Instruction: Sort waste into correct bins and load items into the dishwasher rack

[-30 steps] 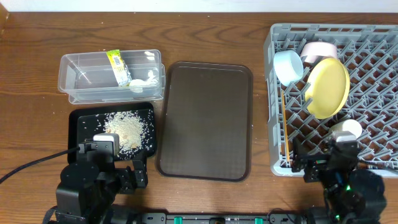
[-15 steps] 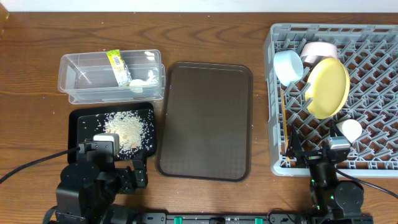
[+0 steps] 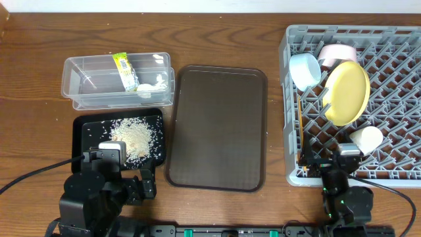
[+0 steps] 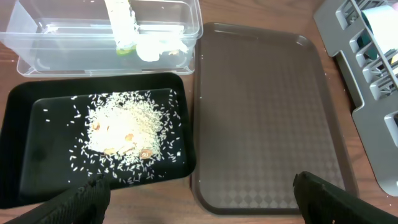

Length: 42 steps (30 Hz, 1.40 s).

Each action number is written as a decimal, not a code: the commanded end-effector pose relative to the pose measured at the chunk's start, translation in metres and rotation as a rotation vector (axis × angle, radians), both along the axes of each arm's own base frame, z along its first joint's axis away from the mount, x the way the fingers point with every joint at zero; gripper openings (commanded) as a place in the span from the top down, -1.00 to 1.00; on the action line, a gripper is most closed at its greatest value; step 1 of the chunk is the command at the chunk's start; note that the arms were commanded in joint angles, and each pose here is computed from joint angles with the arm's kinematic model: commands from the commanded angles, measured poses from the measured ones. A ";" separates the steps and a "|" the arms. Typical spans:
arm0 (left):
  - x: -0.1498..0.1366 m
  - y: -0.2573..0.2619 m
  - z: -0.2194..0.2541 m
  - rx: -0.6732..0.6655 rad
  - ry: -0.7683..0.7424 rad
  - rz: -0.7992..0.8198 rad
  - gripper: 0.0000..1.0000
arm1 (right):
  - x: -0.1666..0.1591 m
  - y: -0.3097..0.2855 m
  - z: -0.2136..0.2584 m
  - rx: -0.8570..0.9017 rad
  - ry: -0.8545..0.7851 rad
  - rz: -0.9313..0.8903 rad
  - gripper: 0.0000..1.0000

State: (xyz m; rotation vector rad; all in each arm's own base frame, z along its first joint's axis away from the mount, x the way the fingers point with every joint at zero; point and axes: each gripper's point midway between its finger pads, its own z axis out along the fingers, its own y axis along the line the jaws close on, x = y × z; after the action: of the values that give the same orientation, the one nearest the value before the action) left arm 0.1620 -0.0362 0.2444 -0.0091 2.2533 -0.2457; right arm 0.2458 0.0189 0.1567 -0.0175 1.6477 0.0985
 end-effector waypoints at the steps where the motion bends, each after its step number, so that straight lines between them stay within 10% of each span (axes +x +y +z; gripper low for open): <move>1: 0.001 0.003 0.001 0.013 -0.010 0.008 -0.94 | 0.000 -0.004 0.000 -0.019 -0.004 -0.020 -0.99; 42: -0.004 0.020 -0.010 0.045 -0.014 0.091 -0.94 | 0.000 -0.004 0.000 -0.019 -0.004 -0.020 -0.99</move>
State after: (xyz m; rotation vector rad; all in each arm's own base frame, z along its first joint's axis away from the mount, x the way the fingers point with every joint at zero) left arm 0.1582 -0.0241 0.2392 -0.0567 2.2557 -0.1887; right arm 0.2458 0.0185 0.1569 -0.0211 1.6468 0.0911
